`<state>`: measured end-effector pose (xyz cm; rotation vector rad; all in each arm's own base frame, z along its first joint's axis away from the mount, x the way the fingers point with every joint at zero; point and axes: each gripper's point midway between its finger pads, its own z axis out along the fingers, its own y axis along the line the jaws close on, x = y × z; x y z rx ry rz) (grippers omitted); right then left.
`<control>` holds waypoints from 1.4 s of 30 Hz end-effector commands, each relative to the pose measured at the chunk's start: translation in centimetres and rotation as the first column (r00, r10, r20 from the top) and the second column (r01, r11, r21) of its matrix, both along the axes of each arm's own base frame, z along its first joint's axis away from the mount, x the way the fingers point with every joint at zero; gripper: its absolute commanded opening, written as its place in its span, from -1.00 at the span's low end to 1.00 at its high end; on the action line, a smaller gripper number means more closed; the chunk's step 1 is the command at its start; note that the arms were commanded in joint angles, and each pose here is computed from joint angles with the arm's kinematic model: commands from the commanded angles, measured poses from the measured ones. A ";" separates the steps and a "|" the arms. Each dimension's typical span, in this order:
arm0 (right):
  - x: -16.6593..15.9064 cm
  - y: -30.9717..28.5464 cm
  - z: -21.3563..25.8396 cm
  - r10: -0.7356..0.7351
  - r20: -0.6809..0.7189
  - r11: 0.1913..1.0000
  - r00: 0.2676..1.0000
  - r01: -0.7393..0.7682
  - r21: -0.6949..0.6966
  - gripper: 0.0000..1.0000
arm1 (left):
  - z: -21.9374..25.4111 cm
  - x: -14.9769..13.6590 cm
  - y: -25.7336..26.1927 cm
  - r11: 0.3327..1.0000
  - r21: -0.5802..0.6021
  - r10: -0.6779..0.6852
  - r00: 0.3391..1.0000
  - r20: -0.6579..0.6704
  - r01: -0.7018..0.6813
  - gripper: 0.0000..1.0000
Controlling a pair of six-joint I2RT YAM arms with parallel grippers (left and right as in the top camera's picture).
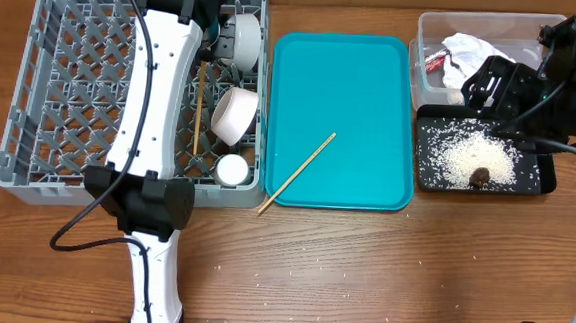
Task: Sort waste into correct bins and load items into the dishwasher
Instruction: 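Carry the chopstick left and drop it into the rack, then return left gripper to the tray and grasp the second chopstick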
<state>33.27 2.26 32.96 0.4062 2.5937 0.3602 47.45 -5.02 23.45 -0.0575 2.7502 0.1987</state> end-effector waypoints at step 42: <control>0.0 -0.3 0.4 -0.008 0.016 1.000 1.000 0.008 -0.010 1.00 | -5.4 -5.4 -15.5 0.724 -0.224 -0.683 0.723 -0.100 0.653 0.09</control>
